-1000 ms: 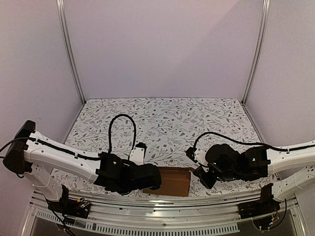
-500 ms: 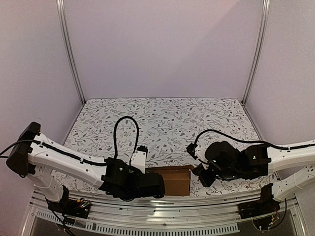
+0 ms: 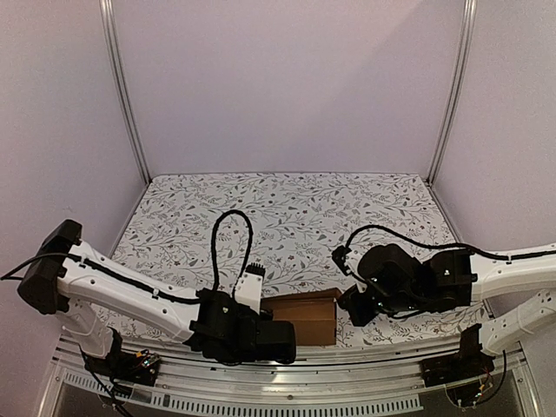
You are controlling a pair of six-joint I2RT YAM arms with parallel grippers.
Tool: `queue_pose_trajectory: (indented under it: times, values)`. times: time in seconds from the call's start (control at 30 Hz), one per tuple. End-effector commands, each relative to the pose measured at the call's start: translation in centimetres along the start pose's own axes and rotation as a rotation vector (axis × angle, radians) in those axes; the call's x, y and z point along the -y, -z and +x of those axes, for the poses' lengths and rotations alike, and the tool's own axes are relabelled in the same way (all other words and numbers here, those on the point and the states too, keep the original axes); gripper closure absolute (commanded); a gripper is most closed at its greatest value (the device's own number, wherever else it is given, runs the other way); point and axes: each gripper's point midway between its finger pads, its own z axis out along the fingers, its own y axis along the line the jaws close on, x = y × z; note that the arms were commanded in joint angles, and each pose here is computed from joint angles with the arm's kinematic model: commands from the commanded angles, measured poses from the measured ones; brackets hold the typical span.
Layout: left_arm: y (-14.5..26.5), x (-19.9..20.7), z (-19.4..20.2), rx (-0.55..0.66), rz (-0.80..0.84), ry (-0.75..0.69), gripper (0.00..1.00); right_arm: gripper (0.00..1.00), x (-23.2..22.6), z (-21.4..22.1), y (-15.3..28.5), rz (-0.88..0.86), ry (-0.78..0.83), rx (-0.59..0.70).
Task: Fold the paper box
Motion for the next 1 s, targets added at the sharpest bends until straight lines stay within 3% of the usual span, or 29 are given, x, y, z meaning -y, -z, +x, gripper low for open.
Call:
queue_pose_trajectory:
  times: [0.0, 0.4, 0.97]
  values:
    - [0.6, 1.6, 0.6, 0.005, 0.036, -0.009, 1.00, 1.00, -1.7, -3.0, 1.1, -0.086, -0.114, 0.063]
    - [0.2, 2.5, 2.1, 0.004, 0.027, -0.077, 1.00, 1.00, -1.6, -3.7, 0.8, -0.157, -0.320, 0.008]
    - [-0.9, 4.0, 3.2, 0.006, 0.001, -0.185, 1.00, 1.00, -0.4, -2.2, 0.0, -0.203, -0.412, -0.152]
